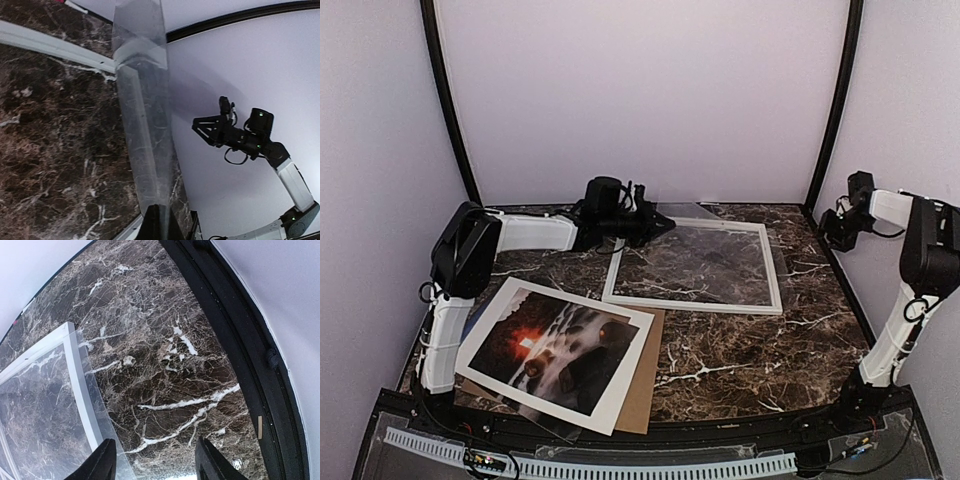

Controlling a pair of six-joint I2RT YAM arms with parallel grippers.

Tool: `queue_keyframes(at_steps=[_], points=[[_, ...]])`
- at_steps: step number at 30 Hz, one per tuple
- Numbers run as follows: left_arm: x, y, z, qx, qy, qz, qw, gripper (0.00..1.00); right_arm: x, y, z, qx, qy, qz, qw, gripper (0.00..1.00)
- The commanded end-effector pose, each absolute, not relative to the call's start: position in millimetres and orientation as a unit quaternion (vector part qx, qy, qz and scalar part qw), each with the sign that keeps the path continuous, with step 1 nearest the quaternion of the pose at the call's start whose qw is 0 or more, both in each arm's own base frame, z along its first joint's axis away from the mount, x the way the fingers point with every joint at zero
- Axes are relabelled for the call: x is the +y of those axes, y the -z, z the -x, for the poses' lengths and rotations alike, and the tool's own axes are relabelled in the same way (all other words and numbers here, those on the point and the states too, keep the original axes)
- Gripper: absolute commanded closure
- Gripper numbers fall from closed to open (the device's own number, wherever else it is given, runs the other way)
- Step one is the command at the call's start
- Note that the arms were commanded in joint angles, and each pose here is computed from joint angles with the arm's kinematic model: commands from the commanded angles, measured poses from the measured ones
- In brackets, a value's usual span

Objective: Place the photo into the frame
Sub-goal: Move the frame body to the center of the board, then place the glass panel in the frame body.

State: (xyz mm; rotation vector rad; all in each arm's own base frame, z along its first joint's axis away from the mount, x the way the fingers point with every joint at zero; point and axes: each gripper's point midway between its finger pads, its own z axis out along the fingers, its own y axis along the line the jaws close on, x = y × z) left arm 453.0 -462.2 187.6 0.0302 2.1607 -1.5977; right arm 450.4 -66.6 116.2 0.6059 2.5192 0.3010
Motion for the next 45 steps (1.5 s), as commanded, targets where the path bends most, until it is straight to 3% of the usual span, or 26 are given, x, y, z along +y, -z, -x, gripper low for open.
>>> queue_keyframes(at_steps=[1,20,45], points=[[-451,-153,-460,0.808,0.539,-0.007,0.239,1.00,-59,-102,-451,0.933,-0.120,-0.222,0.256,0.46],[-422,-129,-473,0.832,0.498,0.009,0.244,1.00,10,-75,-466,0.953,-0.145,-0.124,0.236,0.41],[-421,-118,-489,0.843,0.480,-0.025,0.240,1.00,37,-63,-463,0.960,-0.153,-0.088,0.215,0.37]])
